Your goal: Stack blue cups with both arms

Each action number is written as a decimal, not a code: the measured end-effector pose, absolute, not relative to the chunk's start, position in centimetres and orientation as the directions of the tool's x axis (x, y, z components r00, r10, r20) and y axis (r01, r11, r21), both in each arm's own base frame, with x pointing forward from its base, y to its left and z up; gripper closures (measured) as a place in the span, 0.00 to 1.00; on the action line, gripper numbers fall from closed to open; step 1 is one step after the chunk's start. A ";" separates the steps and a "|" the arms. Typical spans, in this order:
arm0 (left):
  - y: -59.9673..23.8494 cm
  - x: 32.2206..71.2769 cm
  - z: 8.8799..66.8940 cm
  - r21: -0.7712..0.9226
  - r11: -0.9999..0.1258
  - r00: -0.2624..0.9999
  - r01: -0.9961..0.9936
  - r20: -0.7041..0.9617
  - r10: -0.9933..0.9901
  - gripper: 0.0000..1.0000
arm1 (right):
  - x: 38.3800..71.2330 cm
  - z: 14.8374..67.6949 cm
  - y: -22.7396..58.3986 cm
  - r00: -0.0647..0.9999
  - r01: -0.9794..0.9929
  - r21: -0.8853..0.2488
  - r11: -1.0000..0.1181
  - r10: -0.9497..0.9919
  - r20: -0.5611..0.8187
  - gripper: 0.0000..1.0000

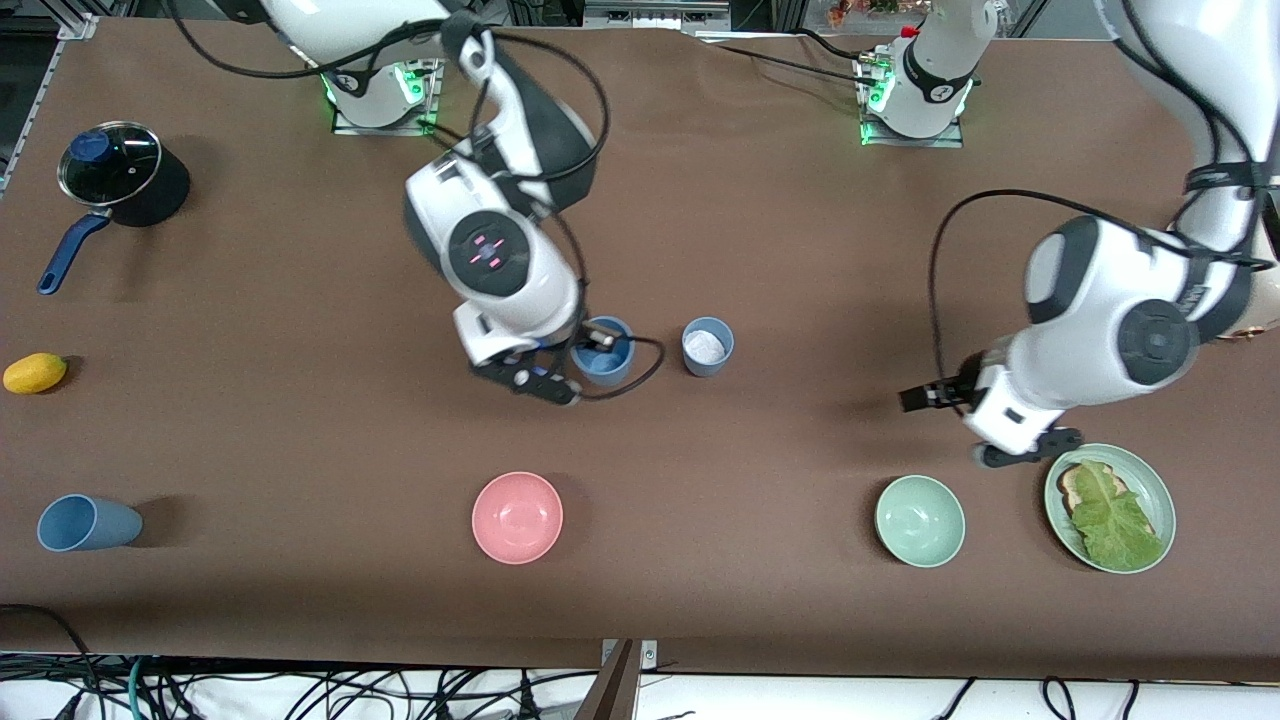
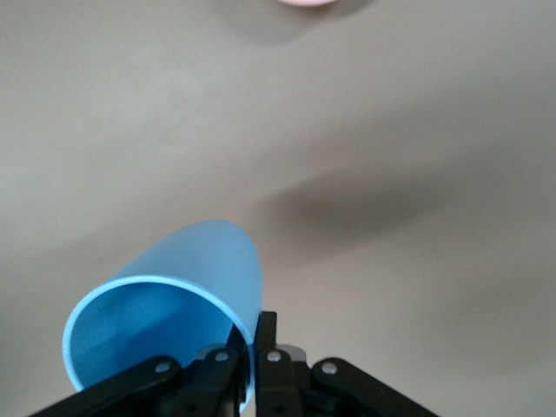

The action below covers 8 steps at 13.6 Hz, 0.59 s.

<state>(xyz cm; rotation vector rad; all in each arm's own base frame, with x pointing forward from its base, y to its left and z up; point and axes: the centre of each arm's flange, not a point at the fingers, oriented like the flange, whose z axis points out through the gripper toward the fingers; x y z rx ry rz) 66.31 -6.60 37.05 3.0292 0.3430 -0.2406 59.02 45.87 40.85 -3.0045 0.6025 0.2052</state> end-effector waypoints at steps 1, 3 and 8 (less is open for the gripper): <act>-4.5 66.4 37.8 0.063 -0.973 0.962 0.223 -0.176 0.209 0.00 | 58.1 41.0 47.3 0.901 -0.421 -0.052 -0.906 -0.411 -0.137 0.95; -2.1 66.4 39.6 0.059 -0.976 0.961 0.212 -0.194 0.197 0.00 | 56.9 41.4 49.6 0.871 -0.486 -0.080 -0.871 -0.475 -0.125 0.95; -0.7 65.0 44.4 0.004 -0.991 0.977 0.132 -0.173 0.129 0.00 | 53.1 42.4 55.0 0.789 -0.614 -0.149 -0.775 -0.601 -0.125 0.95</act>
